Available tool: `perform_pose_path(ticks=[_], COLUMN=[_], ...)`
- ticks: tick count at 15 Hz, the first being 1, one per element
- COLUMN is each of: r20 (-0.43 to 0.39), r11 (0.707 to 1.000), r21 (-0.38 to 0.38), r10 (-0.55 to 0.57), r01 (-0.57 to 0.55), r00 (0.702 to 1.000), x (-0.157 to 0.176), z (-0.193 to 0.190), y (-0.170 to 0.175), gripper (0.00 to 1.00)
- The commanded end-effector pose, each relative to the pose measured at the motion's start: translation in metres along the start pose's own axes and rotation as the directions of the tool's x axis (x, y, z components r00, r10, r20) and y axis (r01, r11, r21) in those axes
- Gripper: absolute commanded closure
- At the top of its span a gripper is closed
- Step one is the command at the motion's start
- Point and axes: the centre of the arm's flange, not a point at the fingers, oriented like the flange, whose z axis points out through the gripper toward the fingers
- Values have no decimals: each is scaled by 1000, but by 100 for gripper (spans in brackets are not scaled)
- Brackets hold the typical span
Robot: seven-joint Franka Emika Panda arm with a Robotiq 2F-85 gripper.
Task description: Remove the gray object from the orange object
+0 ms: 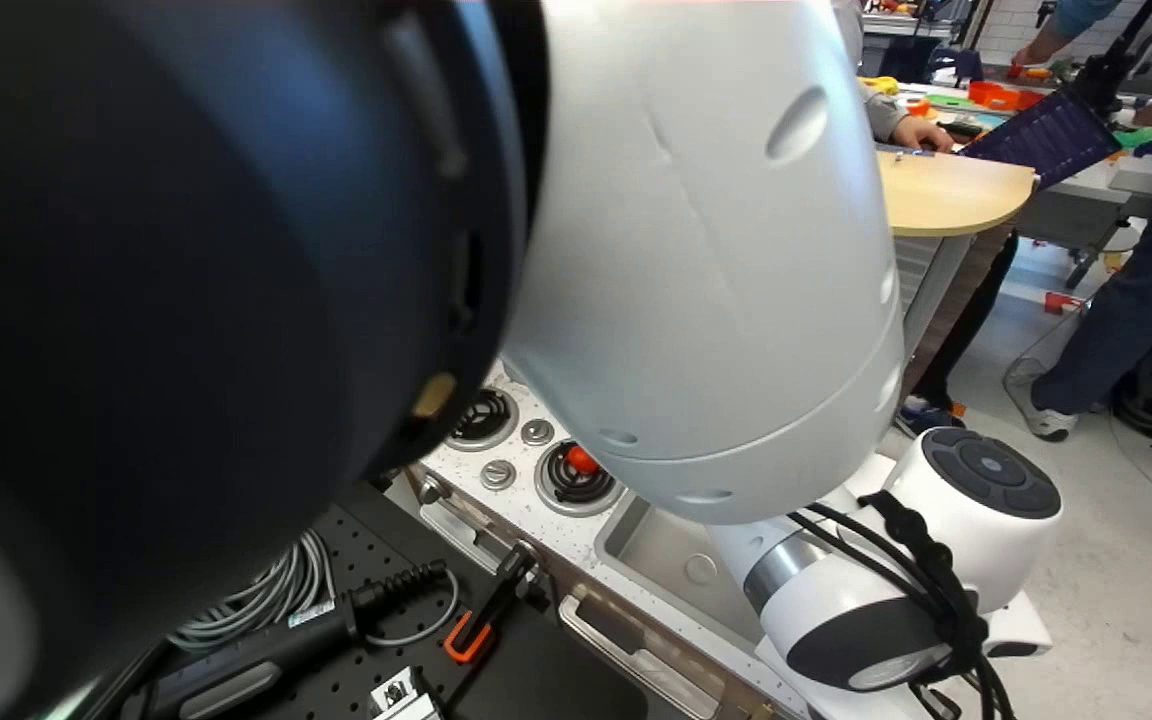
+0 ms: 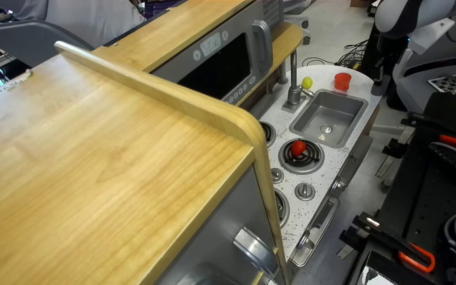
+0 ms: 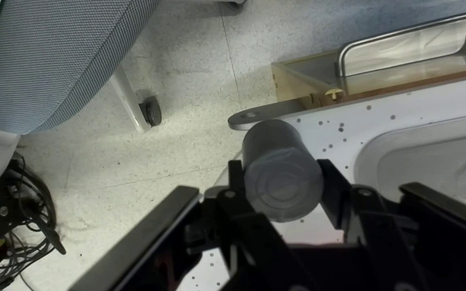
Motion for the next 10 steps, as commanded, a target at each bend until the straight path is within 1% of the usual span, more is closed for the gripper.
perform_pose_path(ticks=[1, 4, 7, 8, 9, 10], r20=[-21, -34, -32, -25, -18, -13], r11=[1000, 999, 998, 999, 999, 999], r21=[17, 43, 54, 51, 48, 48], r10=[9, -2, -9, -7, -4, -2], r01=[-9, 3, 11, 9, 5, 3], r00=[1000, 999, 999, 1000, 1000, 1000], x=[23, 36, 44, 44, 44, 45], z=[10, 4, 6, 7, 7, 6], y=[-5, -16, -22, -22, -21, -19], gripper=[77, 77, 77, 59, 27, 27])
